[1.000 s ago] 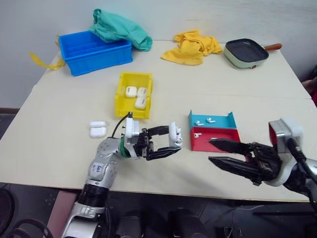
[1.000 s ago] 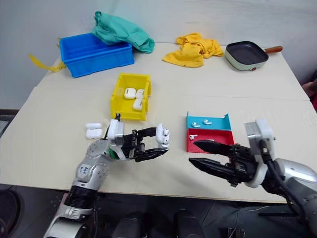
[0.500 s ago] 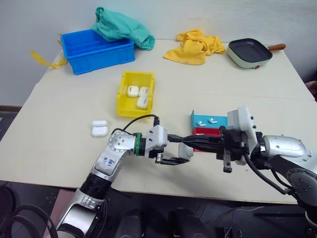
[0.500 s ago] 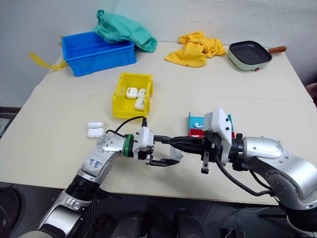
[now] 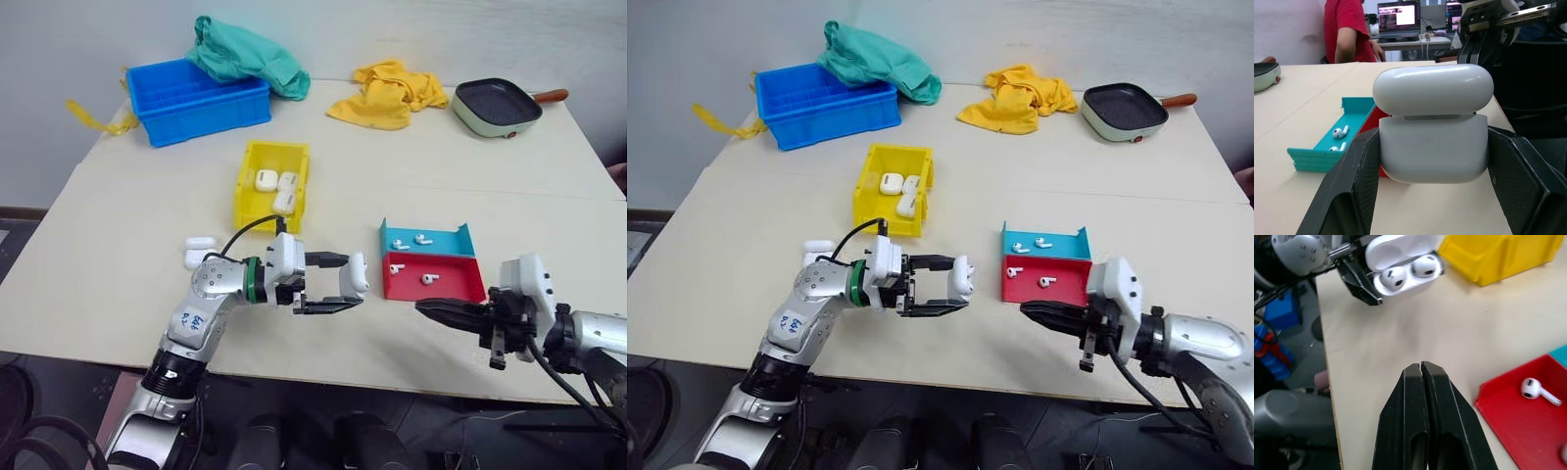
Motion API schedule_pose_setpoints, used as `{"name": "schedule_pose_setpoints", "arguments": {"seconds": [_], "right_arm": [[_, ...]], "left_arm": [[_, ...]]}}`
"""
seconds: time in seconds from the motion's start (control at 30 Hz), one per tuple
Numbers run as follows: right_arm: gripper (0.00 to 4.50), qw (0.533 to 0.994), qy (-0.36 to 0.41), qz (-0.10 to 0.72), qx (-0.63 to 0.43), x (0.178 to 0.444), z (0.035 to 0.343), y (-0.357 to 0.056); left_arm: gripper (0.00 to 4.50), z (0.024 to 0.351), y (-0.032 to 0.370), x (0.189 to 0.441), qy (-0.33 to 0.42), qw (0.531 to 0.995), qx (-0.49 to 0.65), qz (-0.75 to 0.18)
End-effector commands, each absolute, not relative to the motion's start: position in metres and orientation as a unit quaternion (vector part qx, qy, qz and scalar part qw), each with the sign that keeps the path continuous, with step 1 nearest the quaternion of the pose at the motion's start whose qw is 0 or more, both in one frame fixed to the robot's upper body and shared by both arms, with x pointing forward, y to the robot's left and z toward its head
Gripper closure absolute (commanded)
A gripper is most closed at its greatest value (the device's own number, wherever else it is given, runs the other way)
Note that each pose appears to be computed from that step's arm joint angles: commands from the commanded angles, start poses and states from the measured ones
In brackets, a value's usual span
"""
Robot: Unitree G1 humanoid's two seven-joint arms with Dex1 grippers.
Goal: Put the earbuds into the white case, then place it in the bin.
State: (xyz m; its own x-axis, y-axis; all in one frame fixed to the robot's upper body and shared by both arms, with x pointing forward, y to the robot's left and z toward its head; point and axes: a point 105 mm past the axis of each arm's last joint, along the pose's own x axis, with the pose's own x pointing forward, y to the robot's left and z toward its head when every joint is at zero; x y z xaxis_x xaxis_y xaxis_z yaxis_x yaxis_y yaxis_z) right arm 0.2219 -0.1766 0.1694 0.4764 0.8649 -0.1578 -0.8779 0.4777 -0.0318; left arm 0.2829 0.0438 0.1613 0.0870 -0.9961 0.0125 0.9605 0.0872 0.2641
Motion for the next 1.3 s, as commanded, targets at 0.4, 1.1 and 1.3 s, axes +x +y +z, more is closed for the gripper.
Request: {"name": "schedule_pose_setpoints", "arguments": {"seconds": [0.4, 1.1, 1.3], "right_arm": [[4.47, 0.800, -0.030, 0.593, -0.083, 0.230, 0.217, -0.094], [4.47, 0.814, 0.053, 0.562, -0.138, 0.235, 0.175, -0.129], [4.31, 0.878, -0.032, 0.475, -0.049, 0.224, 0.195, -0.166]], "left_arm": [[1.72, 0.148, 0.022, 0.273, -0.058, 0.687, 0.159, -0.707], [1.72, 0.178, 0.024, 0.261, -0.143, 0.680, 0.123, -0.709], [1.72, 0.187, 0.053, 0.283, -0.120, 0.770, 0.042, -0.625]]}}
